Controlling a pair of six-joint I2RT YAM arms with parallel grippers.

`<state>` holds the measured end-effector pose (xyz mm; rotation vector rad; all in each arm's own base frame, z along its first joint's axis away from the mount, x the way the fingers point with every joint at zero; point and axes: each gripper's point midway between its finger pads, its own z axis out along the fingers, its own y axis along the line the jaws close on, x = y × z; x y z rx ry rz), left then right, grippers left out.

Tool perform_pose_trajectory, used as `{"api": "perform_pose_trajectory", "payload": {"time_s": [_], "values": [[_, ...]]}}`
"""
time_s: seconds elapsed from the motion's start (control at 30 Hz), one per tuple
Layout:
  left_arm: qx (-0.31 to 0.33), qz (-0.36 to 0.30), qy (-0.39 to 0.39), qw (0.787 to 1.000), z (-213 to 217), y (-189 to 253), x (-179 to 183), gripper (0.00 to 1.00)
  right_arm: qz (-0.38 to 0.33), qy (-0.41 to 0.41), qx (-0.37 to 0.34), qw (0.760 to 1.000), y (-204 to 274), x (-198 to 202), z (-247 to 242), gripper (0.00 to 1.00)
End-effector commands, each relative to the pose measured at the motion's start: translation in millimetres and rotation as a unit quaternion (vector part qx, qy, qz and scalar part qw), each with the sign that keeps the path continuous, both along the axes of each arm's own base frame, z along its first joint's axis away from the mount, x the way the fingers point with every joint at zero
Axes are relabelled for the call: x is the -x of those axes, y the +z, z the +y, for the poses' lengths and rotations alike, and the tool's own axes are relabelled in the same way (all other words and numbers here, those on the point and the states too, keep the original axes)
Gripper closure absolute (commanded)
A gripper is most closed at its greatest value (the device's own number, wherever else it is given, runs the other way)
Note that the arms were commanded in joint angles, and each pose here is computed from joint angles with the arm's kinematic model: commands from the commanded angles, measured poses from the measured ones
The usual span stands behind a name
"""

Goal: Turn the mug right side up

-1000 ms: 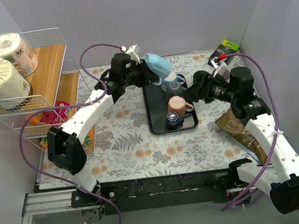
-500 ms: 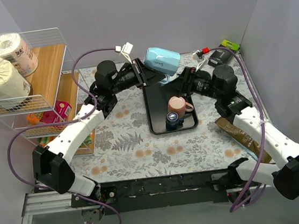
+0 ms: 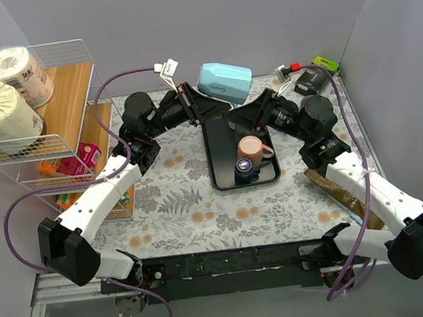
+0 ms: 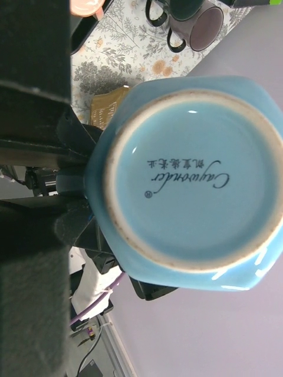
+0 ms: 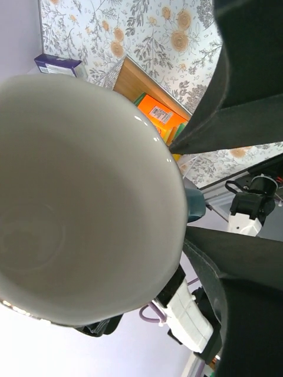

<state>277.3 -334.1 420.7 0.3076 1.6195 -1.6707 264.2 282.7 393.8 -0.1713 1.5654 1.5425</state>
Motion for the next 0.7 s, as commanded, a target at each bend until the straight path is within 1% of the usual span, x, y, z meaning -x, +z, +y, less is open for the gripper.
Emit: {"api": "perform_pose_trajectory", "payload": {"time_s": [0.0,0.03,0.13,0.17,0.23,0.27,0.3,0.53,0.57,0.63,0.67], "values": [[0.048,-0.079,-0.021,0.996,12,46,31,1.0,-0.019,-0.014,-0.051,0.998,24,-2,-2,0.45],[0.049,-0.08,-0.024,0.995,12,46,33,1.0,-0.015,-0.015,-0.053,0.998,23,-3,-1,0.48],[0.053,-0.083,-0.031,0.995,12,45,36,1.0,-0.006,-0.014,-0.067,0.998,22,-3,1,0.62],[0.052,-0.082,-0.031,0.995,12,44,36,1.0,-0.01,-0.013,-0.076,0.997,25,-2,1,0.7],[0.055,-0.082,-0.032,0.995,13,43,37,1.0,-0.01,-0.012,-0.093,0.996,30,-1,0,0.81],[0.058,-0.082,-0.033,0.994,13,44,39,1.0,-0.008,-0.012,-0.095,0.995,28,-1,1,0.95],[0.061,-0.085,-0.033,0.994,14,45,40,1.0,-0.004,-0.014,-0.1,0.995,29,-1,0,0.99],[0.064,-0.085,-0.026,0.994,18,45,42,1.0,-0.003,-0.026,-0.11,0.994,28,1,-5,0.99],[0.064,-0.085,-0.026,0.994,17,44,42,1.0,-0.004,-0.029,-0.113,0.993,30,2,-7,0.93],[0.065,-0.087,-0.026,0.994,18,46,44,1.0,-0.007,-0.035,-0.117,0.993,31,2,-10,0.87],[0.065,-0.086,-0.024,0.994,19,45,43,1.0,-0.01,-0.037,-0.12,0.992,33,4,-11,0.8]]}}
